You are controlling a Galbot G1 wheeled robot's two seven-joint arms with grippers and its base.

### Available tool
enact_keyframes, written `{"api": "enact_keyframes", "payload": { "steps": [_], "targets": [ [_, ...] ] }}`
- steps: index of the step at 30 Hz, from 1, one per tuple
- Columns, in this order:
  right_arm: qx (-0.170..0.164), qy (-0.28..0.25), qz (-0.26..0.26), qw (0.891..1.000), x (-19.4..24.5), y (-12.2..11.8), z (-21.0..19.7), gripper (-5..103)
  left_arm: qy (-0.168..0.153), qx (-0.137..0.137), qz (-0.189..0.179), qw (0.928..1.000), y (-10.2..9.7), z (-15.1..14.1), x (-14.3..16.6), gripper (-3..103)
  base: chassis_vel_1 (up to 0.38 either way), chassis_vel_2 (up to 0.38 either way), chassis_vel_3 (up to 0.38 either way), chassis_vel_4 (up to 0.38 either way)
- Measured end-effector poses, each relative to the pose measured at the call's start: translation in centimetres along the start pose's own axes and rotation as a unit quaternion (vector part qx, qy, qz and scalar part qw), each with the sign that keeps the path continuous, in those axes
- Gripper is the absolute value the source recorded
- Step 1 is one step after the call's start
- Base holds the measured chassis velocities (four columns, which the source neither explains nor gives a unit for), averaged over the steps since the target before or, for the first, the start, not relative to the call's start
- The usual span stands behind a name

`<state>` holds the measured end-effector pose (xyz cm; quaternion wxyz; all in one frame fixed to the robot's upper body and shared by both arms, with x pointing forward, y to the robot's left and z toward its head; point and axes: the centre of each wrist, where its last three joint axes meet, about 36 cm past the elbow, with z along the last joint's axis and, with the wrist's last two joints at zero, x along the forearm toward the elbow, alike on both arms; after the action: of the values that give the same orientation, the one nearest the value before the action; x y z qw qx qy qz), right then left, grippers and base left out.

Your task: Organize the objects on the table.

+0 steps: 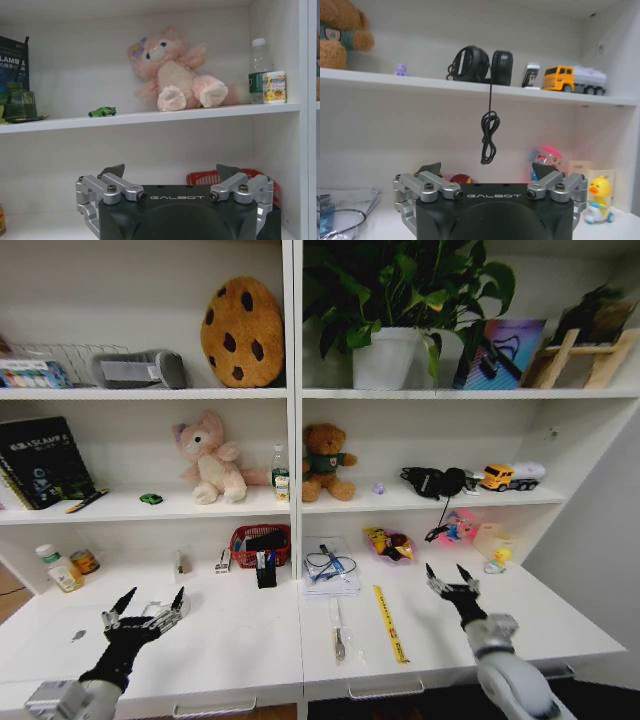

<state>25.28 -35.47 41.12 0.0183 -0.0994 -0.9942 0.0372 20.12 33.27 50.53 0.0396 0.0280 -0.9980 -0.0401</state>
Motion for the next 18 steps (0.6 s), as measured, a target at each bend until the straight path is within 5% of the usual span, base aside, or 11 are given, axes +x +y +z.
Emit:
{"api": "enact_keyframes", "payload": {
  "steps": [9,18],
  "targets": [
    [0.003,-0.036,-0.001,0.999,6.2,2.1,-3.2,100,0.000,0.000,0.000,1.0000,0.0,0.0,0.0,100,0.000,0.000,0.000,0.000],
    [-0.003,-0.050,0.012,0.999,5.9,2.6,-4.0,100,0.000,0.000,0.000,1.0000,0.0,0.0,0.0,100,0.000,0.000,0.000,0.000]
  ]
}}
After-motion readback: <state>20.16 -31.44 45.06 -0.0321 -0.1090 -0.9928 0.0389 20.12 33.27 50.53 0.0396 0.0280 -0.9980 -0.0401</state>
